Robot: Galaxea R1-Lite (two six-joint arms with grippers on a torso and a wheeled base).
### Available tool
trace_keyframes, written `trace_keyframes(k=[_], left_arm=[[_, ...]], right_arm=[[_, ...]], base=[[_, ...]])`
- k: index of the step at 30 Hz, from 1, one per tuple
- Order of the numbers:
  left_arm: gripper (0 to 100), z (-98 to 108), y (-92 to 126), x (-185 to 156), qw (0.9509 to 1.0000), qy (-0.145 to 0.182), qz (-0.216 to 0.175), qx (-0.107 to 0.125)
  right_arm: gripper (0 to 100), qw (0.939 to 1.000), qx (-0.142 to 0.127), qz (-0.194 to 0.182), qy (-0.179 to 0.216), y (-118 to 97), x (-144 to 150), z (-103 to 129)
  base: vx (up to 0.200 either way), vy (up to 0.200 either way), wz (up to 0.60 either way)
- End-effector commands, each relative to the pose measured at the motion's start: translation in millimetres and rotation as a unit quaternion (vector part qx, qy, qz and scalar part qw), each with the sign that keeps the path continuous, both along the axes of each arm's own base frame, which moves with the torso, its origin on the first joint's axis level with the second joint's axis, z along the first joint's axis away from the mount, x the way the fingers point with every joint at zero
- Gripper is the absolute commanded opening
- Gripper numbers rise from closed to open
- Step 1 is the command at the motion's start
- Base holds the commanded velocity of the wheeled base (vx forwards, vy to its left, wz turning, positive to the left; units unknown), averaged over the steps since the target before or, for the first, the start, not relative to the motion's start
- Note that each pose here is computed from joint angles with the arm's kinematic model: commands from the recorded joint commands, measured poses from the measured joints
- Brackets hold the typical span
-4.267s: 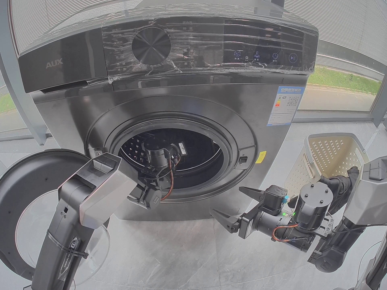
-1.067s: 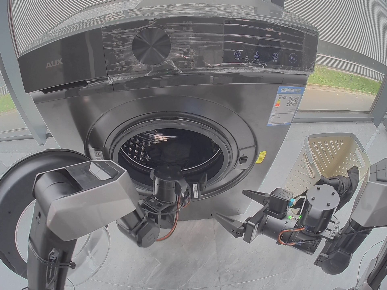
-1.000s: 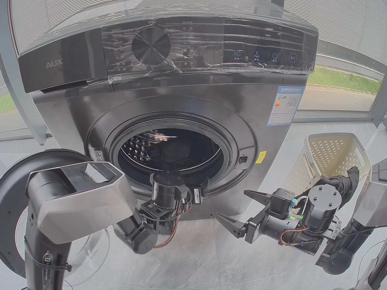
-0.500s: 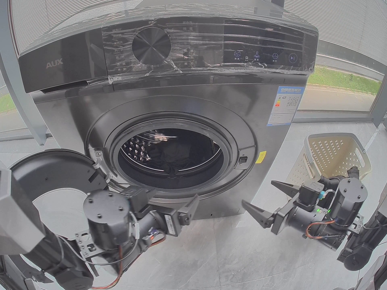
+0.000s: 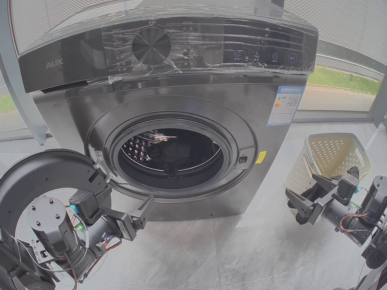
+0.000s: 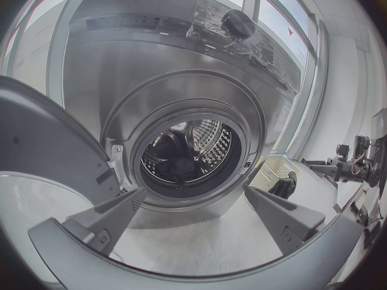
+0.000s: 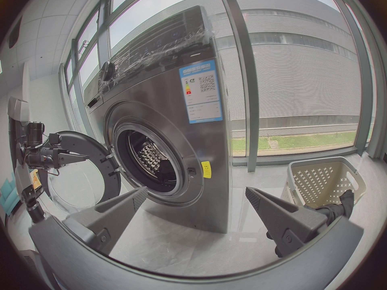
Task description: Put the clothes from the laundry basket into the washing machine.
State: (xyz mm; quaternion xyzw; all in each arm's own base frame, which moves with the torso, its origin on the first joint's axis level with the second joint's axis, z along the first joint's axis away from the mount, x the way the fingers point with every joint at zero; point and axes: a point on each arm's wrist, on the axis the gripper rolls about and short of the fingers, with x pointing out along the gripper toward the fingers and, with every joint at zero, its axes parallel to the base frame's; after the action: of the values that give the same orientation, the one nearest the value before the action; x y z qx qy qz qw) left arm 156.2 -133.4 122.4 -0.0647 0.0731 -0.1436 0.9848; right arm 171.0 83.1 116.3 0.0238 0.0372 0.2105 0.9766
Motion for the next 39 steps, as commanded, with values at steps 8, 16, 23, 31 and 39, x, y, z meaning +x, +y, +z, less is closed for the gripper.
trace_keyframes(k=[8, 16, 23, 31, 39], left_arm=[[100, 9.9, 22.6, -22.8, 0.9992, -0.037, 0.0, 0.014], [100, 15.9, 43.7, -43.9, 0.9976, -0.066, 0.003, 0.022], [100, 21.5, 63.9, -57.4, 0.997, -0.068, 0.026, 0.025], [100, 14.7, 99.7, -90.2, 0.9966, -0.037, 0.072, 0.016], [100, -6.2, 128.8, -125.9, 0.9905, -0.012, 0.136, 0.017]], right_arm=[[100, 0.9993, 0.008, -0.033, -0.018, -23.4, -21.7, 15.5], [100, 0.9992, 0.009, -0.031, -0.022, -34.6, -50.1, 28.0], [100, 0.9992, 0.007, -0.038, -0.014, -49.3, -85.2, 26.5], [100, 0.9956, 0.021, -0.08, -0.044, -74.6, -141.4, 14.7], [100, 0.9835, 0.015, -0.171, -0.058, -84.2, -173.7, -5.6]], base=[[-0.2, 0.0, 0.0], [-0.2, 0.0, 0.0], [-0.114, 0.0, 0.0], [0.0, 0.0, 0.0], [0.0, 0.0, 0.0]])
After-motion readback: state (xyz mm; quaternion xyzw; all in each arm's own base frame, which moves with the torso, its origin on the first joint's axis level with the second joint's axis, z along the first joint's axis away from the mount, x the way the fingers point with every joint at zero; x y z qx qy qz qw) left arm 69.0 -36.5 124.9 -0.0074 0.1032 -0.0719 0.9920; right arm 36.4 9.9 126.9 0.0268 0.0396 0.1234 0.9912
